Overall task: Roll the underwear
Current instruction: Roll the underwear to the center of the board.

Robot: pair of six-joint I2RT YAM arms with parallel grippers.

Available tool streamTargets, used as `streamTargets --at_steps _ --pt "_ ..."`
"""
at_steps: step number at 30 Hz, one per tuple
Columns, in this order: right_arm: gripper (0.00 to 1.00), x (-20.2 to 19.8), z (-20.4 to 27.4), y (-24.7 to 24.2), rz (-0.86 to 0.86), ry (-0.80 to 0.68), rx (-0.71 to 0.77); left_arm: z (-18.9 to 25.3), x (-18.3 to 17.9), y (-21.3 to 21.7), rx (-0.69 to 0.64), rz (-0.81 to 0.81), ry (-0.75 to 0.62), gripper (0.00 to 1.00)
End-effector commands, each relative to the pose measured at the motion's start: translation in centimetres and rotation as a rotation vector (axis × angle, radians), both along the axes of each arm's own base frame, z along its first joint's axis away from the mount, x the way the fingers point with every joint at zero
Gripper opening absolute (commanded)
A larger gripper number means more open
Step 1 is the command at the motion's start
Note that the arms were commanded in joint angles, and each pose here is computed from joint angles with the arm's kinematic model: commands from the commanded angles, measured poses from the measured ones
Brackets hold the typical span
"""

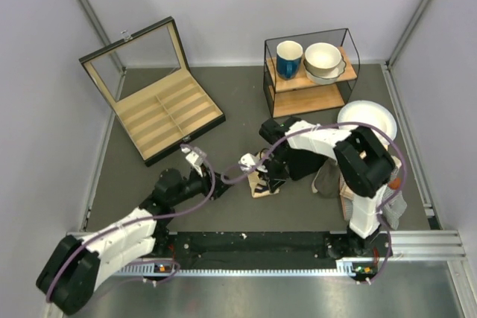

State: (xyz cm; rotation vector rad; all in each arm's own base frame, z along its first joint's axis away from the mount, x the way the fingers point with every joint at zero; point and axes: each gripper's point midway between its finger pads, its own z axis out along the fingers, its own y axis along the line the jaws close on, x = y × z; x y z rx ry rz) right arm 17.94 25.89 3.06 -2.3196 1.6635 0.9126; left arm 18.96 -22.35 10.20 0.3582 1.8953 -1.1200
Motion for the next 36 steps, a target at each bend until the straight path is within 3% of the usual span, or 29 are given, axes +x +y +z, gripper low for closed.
streamTargets --at_steps 1,6,8,15,23,31,34,36 --pt "0.13 -3.7 2.7 -1.0 -0.082 0.405 -0.076 4.6 -1.8 -1.2 -0.074 -0.092 -0.359 0.48" --pt "0.13 -2.3 1.3 -1.4 -0.185 0.559 -0.174 5.2 -4.6 -3.4 -0.017 -0.217 -0.559 0.49" --pt "0.13 -2.0 1.0 -1.5 -0.209 0.597 -0.197 4.5 -6.0 -4.8 0.021 -0.293 -0.581 0.49" --pt "0.14 -1.6 0.4 -1.8 -0.241 0.62 -0.235 0.0 -6.1 -9.7 0.369 -0.49 -0.628 0.52" --pt "0.15 -1.6 0.3 -1.9 -0.242 0.621 -0.233 -2.7 -3.6 -11.5 0.615 -0.51 -0.686 0.54" --pt "0.17 -1.7 0.4 -1.9 -0.237 0.615 -0.227 -6.5 -1.3 -10.8 0.825 -0.468 -0.607 0.51" --pt "0.19 -1.7 0.6 -1.9 -0.237 0.61 -0.221 -7.3 -0.9 -10.6 0.868 -0.455 -0.57 0.38" --pt "0.21 -1.5 0.8 -2.0 -0.241 0.605 -0.212 -7.5 -1.0 -10.6 0.877 -0.463 -0.54 0.14"
